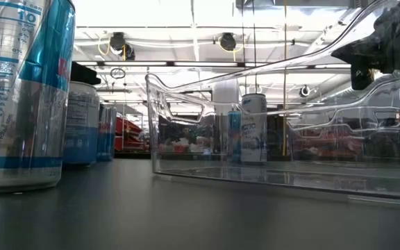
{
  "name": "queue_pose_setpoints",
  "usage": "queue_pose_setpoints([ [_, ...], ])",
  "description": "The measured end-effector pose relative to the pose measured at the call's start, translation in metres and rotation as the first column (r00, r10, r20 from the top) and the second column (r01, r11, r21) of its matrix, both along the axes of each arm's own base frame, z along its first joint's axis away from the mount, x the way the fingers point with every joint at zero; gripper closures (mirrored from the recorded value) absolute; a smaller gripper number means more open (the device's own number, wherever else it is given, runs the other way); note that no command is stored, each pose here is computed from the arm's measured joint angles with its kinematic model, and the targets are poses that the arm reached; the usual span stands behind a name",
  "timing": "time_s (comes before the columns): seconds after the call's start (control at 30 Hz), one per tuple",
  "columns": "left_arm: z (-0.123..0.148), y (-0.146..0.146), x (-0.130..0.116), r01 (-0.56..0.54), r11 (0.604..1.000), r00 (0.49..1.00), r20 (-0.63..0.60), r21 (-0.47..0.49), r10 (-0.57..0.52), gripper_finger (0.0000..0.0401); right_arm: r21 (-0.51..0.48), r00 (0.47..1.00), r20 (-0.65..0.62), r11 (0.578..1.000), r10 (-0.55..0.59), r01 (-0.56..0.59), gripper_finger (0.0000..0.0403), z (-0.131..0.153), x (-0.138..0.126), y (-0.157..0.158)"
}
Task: Sort soda cans
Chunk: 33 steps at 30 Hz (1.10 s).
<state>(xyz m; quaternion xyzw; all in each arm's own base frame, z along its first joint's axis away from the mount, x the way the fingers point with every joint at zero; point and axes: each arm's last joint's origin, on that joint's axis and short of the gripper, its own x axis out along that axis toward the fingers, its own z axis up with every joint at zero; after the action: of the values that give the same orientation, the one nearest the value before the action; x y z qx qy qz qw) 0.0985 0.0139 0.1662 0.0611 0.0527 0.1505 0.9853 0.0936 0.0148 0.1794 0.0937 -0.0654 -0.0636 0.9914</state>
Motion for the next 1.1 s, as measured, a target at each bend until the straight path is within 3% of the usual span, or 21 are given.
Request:
queue_pose_setpoints([
  [1.1, -0.0001, 0.0000, 0.0000, 0.000, 1.000, 1.000, 0.000, 0.000, 0.000, 0.0010, 0.000, 1.000, 0.000, 1.000, 0.000, 0.000, 0.0403, 0.0000, 0.0000, 0.0000],
])
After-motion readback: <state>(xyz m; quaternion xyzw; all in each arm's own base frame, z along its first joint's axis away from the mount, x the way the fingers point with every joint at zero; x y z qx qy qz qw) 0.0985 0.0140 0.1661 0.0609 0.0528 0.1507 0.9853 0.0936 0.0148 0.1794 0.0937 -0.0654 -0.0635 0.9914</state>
